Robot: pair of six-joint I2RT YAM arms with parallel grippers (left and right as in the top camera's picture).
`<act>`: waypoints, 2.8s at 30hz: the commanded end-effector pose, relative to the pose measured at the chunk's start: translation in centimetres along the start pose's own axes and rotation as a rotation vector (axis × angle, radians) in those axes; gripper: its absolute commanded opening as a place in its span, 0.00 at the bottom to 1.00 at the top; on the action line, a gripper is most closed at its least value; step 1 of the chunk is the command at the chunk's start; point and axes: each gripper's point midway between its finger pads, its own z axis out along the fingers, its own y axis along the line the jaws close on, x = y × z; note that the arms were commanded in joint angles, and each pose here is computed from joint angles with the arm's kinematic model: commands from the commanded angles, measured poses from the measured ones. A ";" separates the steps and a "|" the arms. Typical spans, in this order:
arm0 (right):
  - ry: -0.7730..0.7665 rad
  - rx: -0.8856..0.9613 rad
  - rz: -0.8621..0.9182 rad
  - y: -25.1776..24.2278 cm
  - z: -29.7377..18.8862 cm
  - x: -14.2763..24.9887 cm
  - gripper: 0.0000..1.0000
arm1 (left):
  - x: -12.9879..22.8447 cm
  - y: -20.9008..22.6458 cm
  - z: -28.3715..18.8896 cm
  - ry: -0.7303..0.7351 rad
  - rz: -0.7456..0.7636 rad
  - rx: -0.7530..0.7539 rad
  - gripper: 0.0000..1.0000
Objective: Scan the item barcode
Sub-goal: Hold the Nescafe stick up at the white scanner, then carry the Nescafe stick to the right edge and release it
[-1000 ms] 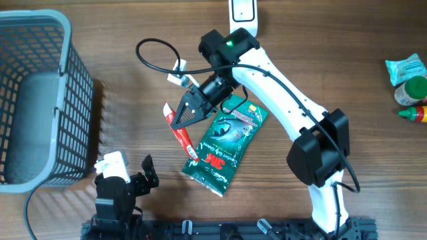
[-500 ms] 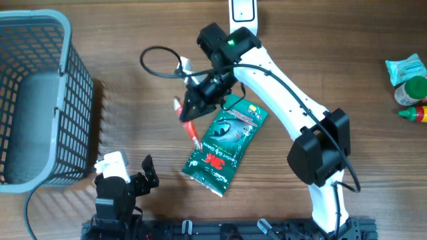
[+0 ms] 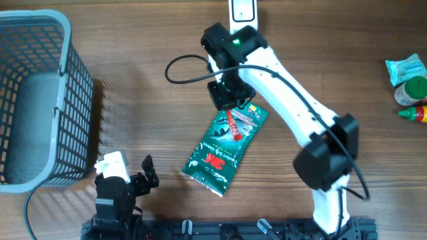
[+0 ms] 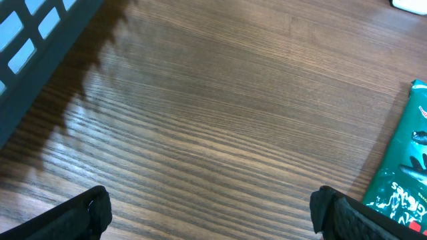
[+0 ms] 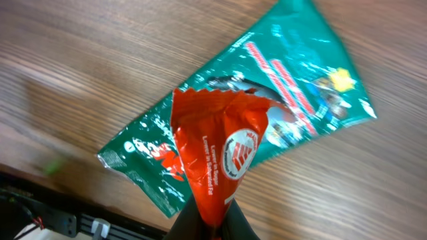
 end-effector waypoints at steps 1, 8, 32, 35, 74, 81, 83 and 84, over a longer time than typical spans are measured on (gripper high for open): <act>-0.133 0.080 0.056 -1.7 -4.7 0.7 0.05 | 0.0 -0.2 0.0 -0.004 0.015 0.011 1.00; -0.178 0.224 0.180 -4.9 -6.4 3.1 0.05 | 0.0 -0.2 0.0 -0.004 0.015 0.011 1.00; -0.438 0.326 -0.178 -5.9 -2.4 -3.3 0.04 | 0.0 -0.2 0.0 -0.004 0.015 0.011 1.00; -0.514 0.323 -0.209 -5.4 -3.2 -5.0 0.04 | 0.0 -0.2 0.0 -0.004 0.015 0.011 1.00; -1.267 0.895 -0.459 -15.5 -8.3 -28.2 0.04 | 0.0 -0.2 0.0 -0.004 0.015 0.011 1.00; -0.744 1.056 0.070 -36.1 -7.2 -17.0 0.04 | 0.0 -0.2 0.0 -0.004 0.015 0.011 1.00; -0.658 0.998 0.203 -40.2 -5.2 -13.7 0.04 | 0.0 -0.2 0.0 -0.004 0.015 0.011 1.00; -0.612 0.932 0.252 -42.1 -3.6 -11.9 0.04 | 0.0 -0.2 0.0 -0.004 0.015 0.012 1.00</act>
